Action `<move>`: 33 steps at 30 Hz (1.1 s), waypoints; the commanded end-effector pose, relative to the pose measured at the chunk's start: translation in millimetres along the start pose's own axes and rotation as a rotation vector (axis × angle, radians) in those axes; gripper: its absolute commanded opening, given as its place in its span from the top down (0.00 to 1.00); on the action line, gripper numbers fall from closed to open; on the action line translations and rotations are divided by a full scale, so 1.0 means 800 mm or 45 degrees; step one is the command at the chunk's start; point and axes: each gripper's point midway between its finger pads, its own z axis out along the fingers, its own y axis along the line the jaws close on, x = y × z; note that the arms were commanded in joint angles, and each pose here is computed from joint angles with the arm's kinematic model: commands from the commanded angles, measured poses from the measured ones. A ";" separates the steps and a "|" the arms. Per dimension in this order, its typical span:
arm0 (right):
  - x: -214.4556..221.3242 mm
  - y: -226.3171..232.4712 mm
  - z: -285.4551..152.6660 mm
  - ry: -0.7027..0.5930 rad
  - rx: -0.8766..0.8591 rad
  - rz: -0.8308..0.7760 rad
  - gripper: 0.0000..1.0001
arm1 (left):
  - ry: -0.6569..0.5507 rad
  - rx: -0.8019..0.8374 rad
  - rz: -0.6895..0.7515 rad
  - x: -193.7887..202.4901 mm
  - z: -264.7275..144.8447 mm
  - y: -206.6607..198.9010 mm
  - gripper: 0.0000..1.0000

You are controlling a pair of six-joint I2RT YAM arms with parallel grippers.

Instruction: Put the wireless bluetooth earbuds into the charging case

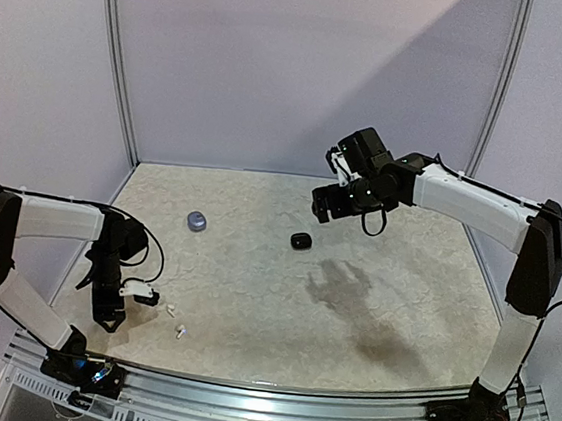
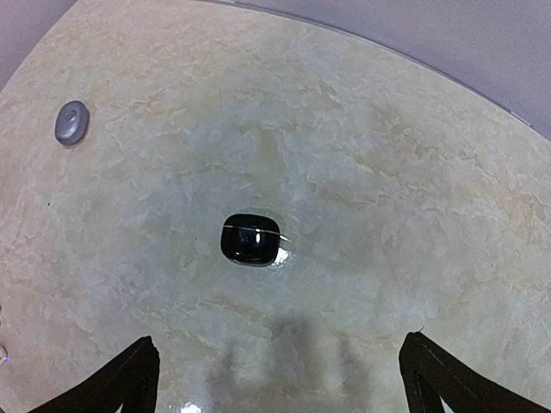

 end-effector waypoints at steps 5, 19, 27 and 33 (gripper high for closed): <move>0.005 -0.011 -0.011 0.003 0.040 0.012 0.01 | 0.004 -0.082 0.013 -0.020 0.001 0.016 0.47; 0.009 -0.031 -0.023 -0.054 0.126 0.012 0.01 | -0.144 -0.136 0.119 -0.059 -0.065 0.045 0.91; 0.055 -0.072 -0.054 0.042 0.304 0.165 0.01 | -0.497 -0.318 0.462 -0.233 -0.168 0.052 0.94; 0.134 -0.100 -0.087 0.164 0.390 0.357 0.01 | -0.525 -0.273 0.732 -0.360 -0.169 -0.006 0.96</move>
